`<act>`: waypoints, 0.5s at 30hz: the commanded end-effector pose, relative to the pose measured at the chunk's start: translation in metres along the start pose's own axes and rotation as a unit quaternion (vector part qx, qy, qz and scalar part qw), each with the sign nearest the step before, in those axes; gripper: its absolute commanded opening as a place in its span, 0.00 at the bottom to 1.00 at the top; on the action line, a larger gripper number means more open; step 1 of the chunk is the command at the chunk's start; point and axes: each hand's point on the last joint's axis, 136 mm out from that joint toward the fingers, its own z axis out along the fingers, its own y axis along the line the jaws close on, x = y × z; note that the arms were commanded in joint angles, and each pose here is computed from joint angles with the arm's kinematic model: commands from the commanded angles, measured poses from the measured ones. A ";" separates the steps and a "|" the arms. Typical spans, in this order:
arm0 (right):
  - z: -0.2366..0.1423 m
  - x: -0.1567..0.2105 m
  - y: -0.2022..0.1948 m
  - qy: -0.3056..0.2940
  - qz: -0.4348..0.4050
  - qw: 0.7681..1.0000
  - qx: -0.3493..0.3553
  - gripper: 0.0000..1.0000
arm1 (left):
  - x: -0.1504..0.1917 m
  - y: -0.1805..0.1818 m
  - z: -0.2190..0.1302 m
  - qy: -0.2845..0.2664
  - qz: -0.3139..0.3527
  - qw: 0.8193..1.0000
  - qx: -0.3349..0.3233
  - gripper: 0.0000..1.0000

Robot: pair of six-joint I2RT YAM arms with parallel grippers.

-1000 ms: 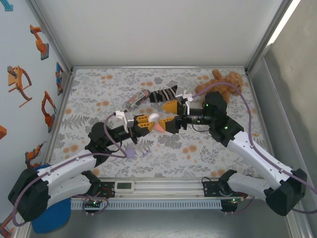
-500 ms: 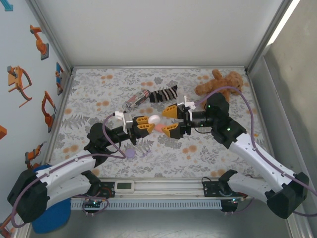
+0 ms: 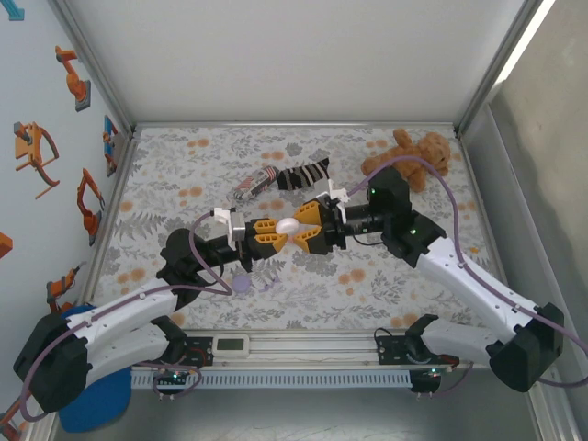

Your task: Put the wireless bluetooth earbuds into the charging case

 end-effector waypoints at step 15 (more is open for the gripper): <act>0.009 -0.009 0.010 0.003 -0.017 0.999 -0.032 0.29 | -0.014 -0.007 0.004 -0.018 0.010 1.000 0.017 0.00</act>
